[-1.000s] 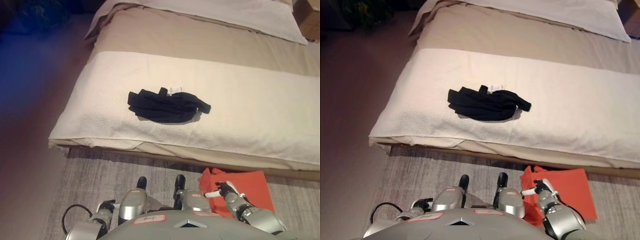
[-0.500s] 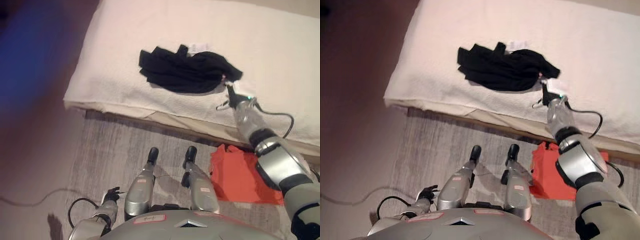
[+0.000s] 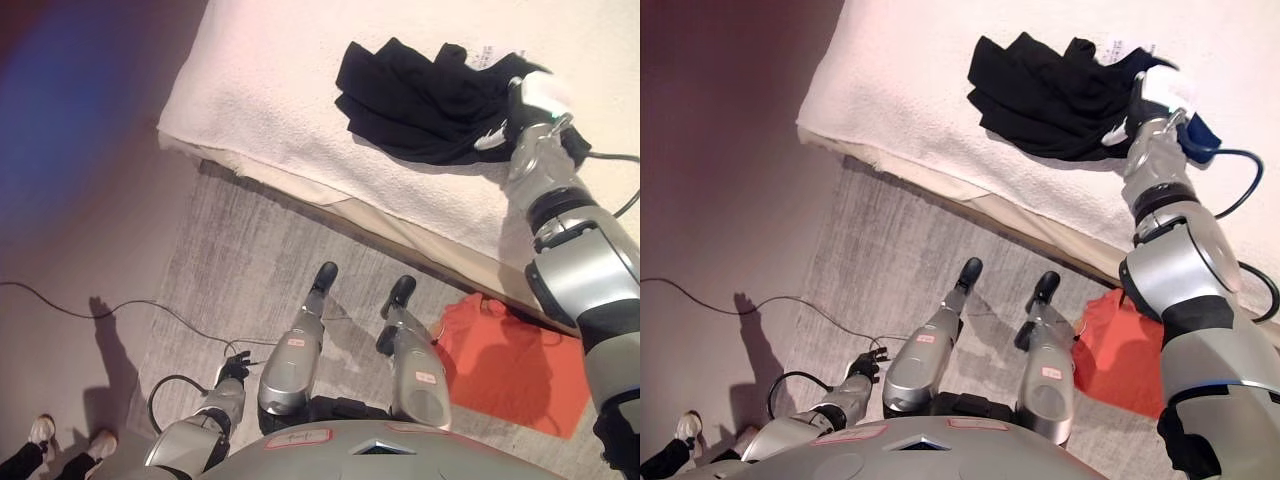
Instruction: Put the clothes on the bed into the basket.
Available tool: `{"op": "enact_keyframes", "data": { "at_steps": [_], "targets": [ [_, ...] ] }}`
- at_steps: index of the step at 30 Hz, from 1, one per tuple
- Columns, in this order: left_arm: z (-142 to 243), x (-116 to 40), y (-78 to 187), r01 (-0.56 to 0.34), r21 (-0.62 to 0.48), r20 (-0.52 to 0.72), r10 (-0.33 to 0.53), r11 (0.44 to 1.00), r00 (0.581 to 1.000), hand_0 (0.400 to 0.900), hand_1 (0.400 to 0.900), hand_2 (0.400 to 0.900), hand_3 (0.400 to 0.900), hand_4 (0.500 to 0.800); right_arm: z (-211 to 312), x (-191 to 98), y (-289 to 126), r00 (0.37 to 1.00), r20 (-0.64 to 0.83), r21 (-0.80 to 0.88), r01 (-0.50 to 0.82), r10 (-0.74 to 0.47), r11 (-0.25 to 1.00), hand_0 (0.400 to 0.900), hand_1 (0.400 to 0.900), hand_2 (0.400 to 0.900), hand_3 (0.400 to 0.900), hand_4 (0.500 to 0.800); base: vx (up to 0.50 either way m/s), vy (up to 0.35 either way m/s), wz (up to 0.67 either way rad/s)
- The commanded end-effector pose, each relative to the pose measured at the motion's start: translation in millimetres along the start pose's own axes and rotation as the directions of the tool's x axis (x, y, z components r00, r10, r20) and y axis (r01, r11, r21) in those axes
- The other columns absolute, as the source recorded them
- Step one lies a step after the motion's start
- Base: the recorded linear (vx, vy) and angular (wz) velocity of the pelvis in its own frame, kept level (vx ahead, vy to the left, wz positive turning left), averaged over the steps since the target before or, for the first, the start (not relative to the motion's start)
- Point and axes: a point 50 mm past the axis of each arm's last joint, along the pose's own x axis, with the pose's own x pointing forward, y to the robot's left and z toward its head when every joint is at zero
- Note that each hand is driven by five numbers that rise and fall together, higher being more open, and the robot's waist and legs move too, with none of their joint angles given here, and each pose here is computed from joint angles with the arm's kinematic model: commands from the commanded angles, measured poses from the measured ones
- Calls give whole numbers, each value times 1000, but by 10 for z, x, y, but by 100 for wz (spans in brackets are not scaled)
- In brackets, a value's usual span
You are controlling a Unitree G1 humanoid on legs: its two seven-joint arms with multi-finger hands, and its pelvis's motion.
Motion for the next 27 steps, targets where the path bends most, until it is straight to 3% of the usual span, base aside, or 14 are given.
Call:
{"op": "enact_keyframes", "data": {
  "at_steps": [1,18,19,20,22,23,27],
  "targets": [
    [-181,4,231,-81,17,-57,82,997,995,900,900,900,900,800,128,98,-766,972,38,-5,233,-233,973,900,900,900,900,800,-6,-42,27],
    [-81,15,207,-58,-49,-29,57,997,998,900,900,900,900,800,126,110,-1018,970,53,169,226,-237,959,900,900,900,900,800,-5,-20,6],
    [-73,16,208,-57,-53,-27,56,997,998,900,900,900,900,800,190,107,-999,972,69,197,207,-224,958,835,835,835,835,761,0,0,0],
    [-71,16,202,-55,-52,-27,53,997,998,900,900,900,900,800,192,108,-988,973,64,210,202,-220,957,645,645,645,645,647,0,0,0],
    [-87,15,212,-57,-50,-32,55,997,998,900,900,900,900,800,219,108,-978,976,69,225,188,-208,956,598,598,598,598,619,0,0,0],
    [-95,15,225,-62,-51,-34,61,997,998,900,900,900,900,800,230,107,-979,976,70,233,185,-206,955,400,400,400,400,500,0,0,0],
    [-114,15,261,-74,-57,-38,72,996,997,900,900,900,900,800,266,105,-1010,975,79,284,177,-207,942,400,400,400,400,500,0,0,0]
  ]
}}
